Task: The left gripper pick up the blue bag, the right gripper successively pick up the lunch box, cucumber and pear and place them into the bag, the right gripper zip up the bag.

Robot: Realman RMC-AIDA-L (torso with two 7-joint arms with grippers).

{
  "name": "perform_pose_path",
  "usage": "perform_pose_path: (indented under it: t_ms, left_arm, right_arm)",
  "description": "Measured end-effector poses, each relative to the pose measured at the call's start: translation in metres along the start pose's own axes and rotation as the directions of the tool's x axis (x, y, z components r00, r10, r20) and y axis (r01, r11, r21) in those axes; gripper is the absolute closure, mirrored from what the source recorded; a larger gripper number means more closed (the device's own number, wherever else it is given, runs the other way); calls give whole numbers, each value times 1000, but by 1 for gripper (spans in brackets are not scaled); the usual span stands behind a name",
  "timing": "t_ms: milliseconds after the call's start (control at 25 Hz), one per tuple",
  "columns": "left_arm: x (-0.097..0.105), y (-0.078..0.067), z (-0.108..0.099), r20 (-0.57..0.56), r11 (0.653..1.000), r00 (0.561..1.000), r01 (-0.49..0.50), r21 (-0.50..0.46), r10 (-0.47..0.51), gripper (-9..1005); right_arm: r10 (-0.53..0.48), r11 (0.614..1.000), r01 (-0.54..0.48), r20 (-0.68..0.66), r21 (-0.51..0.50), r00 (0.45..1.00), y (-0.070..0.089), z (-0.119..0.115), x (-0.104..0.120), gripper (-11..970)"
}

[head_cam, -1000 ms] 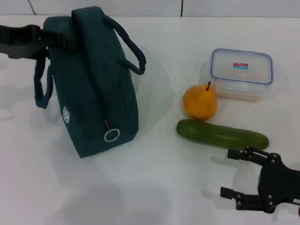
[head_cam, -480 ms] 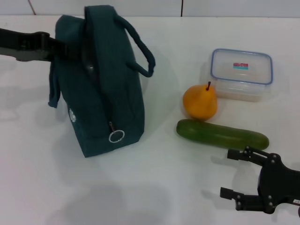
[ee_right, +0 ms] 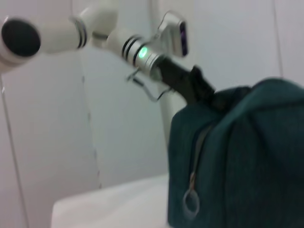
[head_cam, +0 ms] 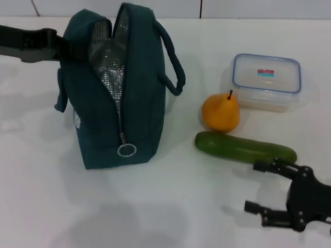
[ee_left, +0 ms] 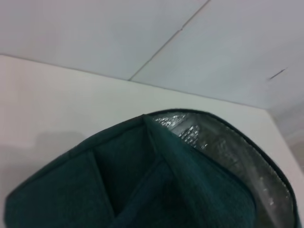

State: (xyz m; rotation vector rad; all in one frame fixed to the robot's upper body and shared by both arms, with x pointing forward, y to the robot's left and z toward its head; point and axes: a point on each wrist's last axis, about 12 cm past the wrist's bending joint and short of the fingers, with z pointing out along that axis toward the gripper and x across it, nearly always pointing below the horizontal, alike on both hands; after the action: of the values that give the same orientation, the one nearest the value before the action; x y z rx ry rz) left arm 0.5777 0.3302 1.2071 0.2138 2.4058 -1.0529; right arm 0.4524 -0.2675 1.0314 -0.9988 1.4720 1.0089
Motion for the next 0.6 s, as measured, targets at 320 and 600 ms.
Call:
perform_pose_path:
  t_ms: [320, 600]
  left_arm:
    - [0, -10, -2, 28, 995, 1000, 7, 97, -9, 952]
    - [2, -12, 4, 24, 993, 1000, 4, 122, -7, 952]
  right_arm:
    - [250, 921, -346, 413, 176, 876, 3, -31, -13, 90]
    - [443, 677, -706, 651, 207, 616, -10, -53, -3, 90]
